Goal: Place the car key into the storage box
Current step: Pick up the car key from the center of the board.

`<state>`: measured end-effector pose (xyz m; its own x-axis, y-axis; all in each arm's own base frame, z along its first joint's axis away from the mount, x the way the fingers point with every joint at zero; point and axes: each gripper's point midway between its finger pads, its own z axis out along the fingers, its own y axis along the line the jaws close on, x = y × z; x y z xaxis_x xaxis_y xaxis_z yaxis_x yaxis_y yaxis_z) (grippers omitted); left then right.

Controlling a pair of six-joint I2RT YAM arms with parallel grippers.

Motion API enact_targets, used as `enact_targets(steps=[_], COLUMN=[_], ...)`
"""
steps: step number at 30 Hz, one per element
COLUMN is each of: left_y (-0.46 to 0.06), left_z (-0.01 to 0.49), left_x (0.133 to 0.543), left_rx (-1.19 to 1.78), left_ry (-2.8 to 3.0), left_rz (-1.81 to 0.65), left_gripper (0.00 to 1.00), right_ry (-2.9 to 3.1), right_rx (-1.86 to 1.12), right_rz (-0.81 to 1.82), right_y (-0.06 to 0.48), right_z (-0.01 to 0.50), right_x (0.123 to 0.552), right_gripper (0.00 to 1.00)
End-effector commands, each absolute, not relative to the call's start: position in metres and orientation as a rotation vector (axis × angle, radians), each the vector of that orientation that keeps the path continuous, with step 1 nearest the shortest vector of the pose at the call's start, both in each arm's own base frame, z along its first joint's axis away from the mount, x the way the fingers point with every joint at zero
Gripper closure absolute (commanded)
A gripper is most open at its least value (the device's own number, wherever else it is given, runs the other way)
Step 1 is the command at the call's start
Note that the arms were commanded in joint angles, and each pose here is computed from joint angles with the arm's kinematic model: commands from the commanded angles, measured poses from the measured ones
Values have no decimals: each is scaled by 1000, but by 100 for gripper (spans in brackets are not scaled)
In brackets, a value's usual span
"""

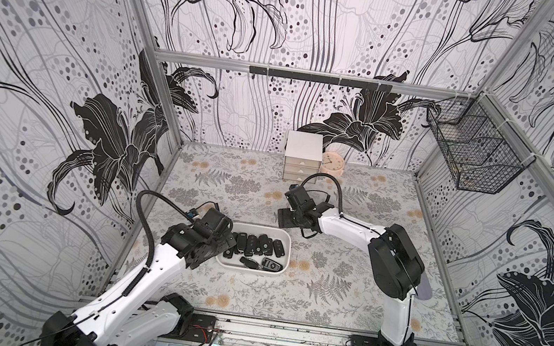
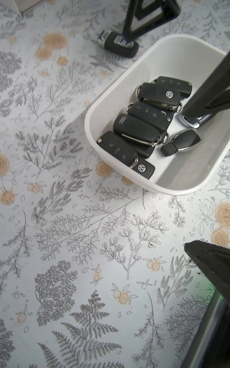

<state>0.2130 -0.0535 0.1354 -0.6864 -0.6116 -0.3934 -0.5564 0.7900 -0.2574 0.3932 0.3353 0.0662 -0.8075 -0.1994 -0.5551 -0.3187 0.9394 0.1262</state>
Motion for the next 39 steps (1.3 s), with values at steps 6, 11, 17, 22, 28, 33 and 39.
enact_targets(steps=[6,11,17,22,28,33,39], left_y=[-76,-88,-100,-113,-112,-112,-118], left_z=[167,174,180,188,191,195,193], left_x=[237,243,248,250,249,251,253], left_rx=[-681,-597,-513,-449,-428,-423,-420], left_ry=[2445,2452,2448,2438,2453,2444,2411], left_rz=[-342,-401,-462,-548,-527,-531,-590], left_gripper=[1,1,1,1,1,1,1], right_ry=[2628,2646,2667,2679,2693,2697,2667], right_rx=[-338,-318,-313,-320,-305,-285,-249], right_rz=[153,132,118,100,102,94,35], right_y=[326,324,324,324,324,320,311], right_z=[36,27,17,9,7,13,31], right_x=[402,408,411,415,416,413,418], right_gripper=[23,23,26,31,44,56,59])
